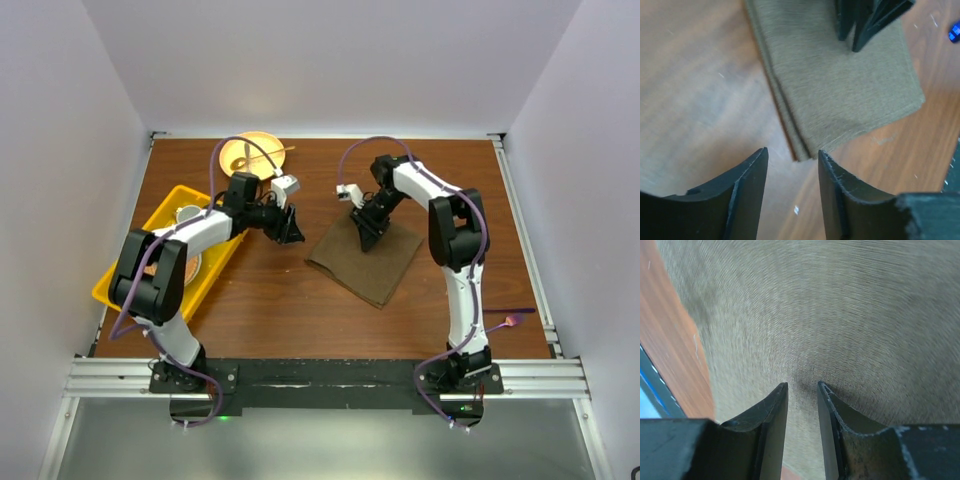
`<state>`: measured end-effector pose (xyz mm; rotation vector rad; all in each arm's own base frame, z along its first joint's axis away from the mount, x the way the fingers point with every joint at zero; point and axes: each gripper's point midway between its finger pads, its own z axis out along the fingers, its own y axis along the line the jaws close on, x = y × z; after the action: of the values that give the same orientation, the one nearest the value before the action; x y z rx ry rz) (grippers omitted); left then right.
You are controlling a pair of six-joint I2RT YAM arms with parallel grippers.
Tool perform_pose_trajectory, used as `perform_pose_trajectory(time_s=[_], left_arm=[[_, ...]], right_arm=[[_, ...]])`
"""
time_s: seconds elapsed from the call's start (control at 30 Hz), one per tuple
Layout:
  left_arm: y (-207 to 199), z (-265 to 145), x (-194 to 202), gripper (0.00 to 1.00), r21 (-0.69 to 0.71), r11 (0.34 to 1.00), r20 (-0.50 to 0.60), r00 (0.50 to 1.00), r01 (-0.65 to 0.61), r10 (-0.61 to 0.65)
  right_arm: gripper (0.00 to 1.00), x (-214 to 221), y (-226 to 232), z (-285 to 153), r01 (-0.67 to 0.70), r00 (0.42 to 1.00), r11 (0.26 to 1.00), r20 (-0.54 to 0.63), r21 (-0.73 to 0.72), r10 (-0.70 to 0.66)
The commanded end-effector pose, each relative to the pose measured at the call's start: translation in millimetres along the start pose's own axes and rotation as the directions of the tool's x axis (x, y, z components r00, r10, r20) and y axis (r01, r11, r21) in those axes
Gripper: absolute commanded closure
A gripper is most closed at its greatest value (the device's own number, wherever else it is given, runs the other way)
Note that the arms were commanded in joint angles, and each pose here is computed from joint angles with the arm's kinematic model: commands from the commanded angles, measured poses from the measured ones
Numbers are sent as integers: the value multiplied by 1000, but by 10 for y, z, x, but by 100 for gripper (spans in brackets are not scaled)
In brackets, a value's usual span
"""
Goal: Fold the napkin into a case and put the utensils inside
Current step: Move the square-folded napkin to the center of the board, then rotate the square-folded napkin at the center of the board.
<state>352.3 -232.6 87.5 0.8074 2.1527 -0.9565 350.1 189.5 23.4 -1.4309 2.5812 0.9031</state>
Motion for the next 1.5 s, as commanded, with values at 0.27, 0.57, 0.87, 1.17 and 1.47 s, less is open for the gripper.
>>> perform_pose_trajectory(time_s=[0.27,0.57,0.87,1.17,1.47], left_arm=[[-294,70,-78,70,66,931,-13,933,-359,361],[-258,466,-199,72,35,859,-45,858,-510,511],[-13,773,187,80,57,786,-269,749,-615,606],[-551,849,730,88,247,767,-378,669,-593,639],[-976,889,403,75,208,857,-301,803,-471,514]], right_arm=[[62,-458,-77,-625,243,967,968,68,54,-247],[60,96,-3,-734,-272,946,962,194,38,260],[62,256,-604,-536,-406,907,894,207,192,367],[62,88,-1223,-639,-346,933,884,217,315,288],[58,-400,-809,-1154,-265,925,940,333,213,185]])
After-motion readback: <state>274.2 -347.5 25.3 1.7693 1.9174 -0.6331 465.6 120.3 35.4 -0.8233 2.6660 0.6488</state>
